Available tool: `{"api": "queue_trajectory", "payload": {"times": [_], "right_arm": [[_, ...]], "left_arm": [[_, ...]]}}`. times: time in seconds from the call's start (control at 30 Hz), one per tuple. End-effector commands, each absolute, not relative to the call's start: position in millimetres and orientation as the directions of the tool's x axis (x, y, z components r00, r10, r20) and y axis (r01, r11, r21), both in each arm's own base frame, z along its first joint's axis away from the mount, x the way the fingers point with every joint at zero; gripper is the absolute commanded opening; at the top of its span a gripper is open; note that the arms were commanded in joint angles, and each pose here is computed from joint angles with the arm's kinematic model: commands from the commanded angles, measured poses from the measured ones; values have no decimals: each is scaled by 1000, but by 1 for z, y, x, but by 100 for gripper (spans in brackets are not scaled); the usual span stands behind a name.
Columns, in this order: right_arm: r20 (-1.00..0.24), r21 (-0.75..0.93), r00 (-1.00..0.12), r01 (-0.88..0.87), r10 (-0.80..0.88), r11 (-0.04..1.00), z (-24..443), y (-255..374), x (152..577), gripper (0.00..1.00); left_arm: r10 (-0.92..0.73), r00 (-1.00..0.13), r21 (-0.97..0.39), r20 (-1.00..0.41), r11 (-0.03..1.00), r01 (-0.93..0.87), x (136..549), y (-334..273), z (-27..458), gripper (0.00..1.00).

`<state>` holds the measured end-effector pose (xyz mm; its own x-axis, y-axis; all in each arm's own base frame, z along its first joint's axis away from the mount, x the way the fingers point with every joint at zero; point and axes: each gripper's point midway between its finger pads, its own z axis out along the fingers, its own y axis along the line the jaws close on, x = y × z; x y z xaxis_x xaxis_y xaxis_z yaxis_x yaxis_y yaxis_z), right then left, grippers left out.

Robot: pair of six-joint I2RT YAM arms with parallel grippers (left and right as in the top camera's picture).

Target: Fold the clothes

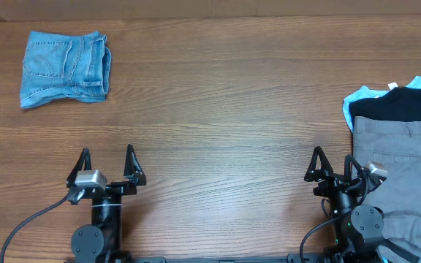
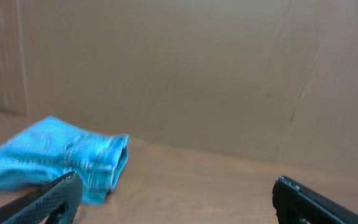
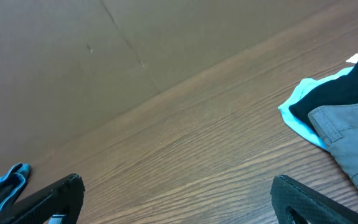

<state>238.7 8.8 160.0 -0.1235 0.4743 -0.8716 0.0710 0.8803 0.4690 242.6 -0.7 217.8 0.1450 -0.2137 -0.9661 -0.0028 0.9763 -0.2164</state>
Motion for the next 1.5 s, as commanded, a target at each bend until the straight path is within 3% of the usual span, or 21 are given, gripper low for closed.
{"api": "queue_trajectory", "payload": {"times": [0.0,0.13,0.3,1.47], "right_arm": [[-874,469,-110,67,474,880,162,8,239,100],[-874,469,-110,67,474,880,162,8,239,100],[-873,470,-110,67,474,880,162,8,239,100],[-873,470,-110,67,474,880,162,8,239,100]], "left_arm": [[-197,125,-199,-972,980,-4,245,-1,205,100],[-195,105,-197,-975,980,-7,245,-2,200,100],[-179,-63,-177,-982,983,-36,246,-2,158,100],[-180,-69,-178,-981,983,-34,246,-3,157,100]]}}
